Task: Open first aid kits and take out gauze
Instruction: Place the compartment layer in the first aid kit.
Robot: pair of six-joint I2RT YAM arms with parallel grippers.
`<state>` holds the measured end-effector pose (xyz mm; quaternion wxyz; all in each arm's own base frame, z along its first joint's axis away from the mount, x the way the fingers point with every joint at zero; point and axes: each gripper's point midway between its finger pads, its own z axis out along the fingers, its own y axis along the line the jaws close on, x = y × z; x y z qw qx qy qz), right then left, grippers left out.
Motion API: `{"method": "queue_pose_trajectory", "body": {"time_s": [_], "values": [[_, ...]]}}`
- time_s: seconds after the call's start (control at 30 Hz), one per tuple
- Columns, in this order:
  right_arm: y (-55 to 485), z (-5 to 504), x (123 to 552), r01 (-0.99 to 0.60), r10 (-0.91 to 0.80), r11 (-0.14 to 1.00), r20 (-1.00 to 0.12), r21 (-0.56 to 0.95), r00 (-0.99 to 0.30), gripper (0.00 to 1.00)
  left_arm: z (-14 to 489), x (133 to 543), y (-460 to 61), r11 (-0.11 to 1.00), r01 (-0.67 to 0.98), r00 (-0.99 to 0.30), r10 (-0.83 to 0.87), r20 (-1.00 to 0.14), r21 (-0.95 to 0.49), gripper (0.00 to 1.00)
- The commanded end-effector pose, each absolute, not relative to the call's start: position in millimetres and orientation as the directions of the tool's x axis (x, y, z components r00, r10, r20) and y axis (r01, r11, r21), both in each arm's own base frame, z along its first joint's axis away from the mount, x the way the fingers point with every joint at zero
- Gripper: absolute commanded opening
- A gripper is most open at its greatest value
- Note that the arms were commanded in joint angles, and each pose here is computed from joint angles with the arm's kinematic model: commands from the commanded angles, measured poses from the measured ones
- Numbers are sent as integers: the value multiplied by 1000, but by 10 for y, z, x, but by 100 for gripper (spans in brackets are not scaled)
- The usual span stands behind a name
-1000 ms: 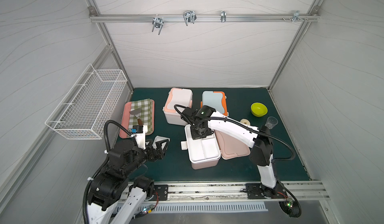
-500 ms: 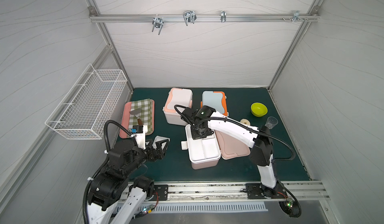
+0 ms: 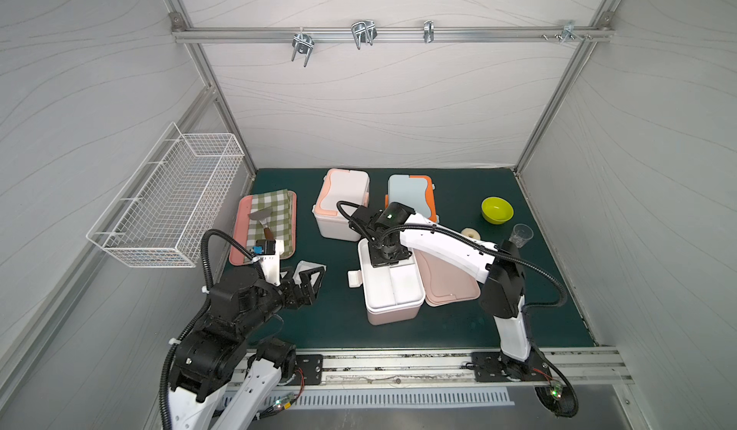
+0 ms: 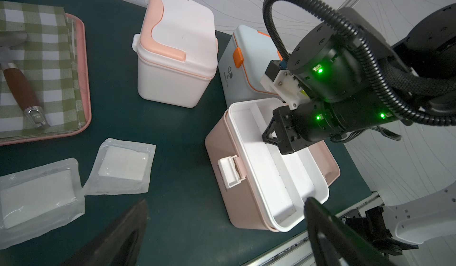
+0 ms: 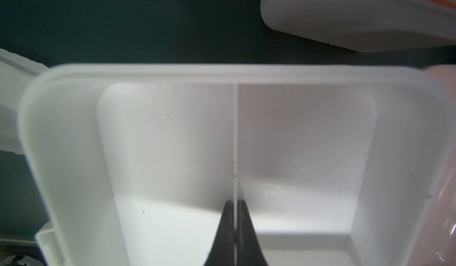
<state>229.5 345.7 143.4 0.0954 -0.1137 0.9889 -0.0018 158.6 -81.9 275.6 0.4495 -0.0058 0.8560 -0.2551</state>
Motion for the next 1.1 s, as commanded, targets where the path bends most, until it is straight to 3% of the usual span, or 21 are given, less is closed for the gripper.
{"method": "queue_pose_trajectory", "body": {"time_s": [0.0, 0.53, 0.67, 0.83, 0.9, 1.07], "values": [[3316, 1509, 2287, -212, -218, 976, -188, -53, -958, 0, 2841, 1637, -841, 866, 243, -569, -238, -787, -437, 99], [3549, 1256, 2152, -204, -196, 976, -100, 75, -976, 0, 2839, 1643, -842, 867, 242, -570, -237, -787, -437, 99], [3490, 1341, 2180, -195, -184, 976, -113, 94, -977, 28, 2839, 1643, -839, 867, 241, -570, -237, -787, -436, 99], [3410, 1636, 2232, -197, -164, 965, -188, 173, -968, 82, 2856, 1644, -859, 866, 255, -572, -223, -789, -430, 99], [3356, 1765, 2244, -206, -161, 958, -222, 199, -962, 97, 2856, 1655, -861, 868, 254, -577, -218, -787, -427, 99], [3315, 2091, 2224, -318, -217, 890, -309, 327, -926, 99, 2818, 1718, -914, 865, 231, -635, -212, -743, -445, 99]]}}
